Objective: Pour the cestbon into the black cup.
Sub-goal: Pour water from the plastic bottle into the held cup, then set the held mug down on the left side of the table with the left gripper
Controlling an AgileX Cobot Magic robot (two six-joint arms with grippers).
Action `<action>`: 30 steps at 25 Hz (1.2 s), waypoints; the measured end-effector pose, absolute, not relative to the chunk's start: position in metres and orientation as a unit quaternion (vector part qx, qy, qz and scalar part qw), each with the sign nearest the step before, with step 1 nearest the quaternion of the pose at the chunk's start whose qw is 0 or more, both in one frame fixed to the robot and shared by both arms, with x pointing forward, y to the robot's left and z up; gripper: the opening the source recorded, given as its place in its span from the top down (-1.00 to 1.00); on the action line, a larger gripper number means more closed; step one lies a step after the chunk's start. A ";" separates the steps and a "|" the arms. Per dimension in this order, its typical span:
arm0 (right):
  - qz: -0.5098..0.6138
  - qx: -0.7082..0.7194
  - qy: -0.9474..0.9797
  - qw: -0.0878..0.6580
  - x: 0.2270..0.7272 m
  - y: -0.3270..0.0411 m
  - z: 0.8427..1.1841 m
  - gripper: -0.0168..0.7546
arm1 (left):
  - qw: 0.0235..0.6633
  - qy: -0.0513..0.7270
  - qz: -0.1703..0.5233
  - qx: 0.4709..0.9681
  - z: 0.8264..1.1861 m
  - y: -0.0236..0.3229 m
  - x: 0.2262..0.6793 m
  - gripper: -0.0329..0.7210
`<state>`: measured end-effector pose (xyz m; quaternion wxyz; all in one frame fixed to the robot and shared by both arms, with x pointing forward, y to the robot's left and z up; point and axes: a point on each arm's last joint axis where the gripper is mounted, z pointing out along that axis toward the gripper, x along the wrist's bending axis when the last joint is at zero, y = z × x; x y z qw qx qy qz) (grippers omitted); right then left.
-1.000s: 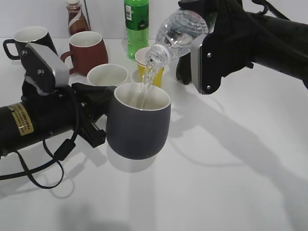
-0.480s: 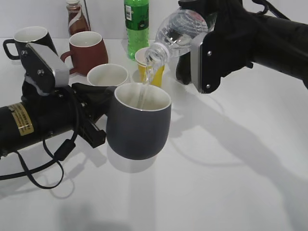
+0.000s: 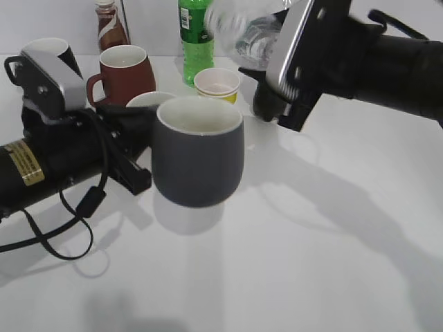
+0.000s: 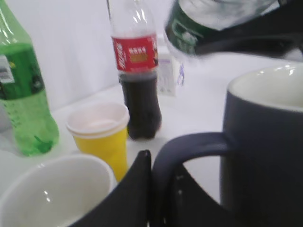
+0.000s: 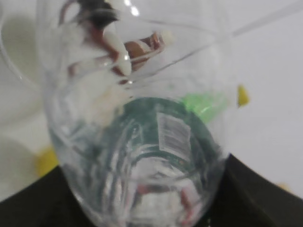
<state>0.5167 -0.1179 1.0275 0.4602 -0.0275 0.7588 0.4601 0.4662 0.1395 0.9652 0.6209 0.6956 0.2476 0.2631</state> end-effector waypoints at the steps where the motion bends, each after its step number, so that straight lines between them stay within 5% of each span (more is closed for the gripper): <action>1: 0.488 0.022 0.759 0.430 0.517 -0.118 1.028 -0.20 | 0.625 0.252 0.267 0.689 0.967 0.140 0.467 0.81; 7: 0.580 0.273 0.705 0.304 0.523 -0.124 1.029 -0.20 | 0.624 0.259 0.343 0.653 0.988 0.158 0.473 0.81; 17: 0.550 0.411 0.671 0.279 0.528 -0.154 1.007 -0.20 | 0.563 0.384 0.479 0.553 1.002 0.244 0.504 0.81; 23: 0.542 0.438 0.660 0.279 0.526 -0.173 0.980 -0.20 | 0.506 0.449 0.502 0.539 0.978 0.286 0.518 0.81; 30: 0.558 0.434 0.654 0.269 0.535 -0.167 0.952 -0.20 | 0.474 0.481 0.476 0.563 0.931 0.294 0.533 0.81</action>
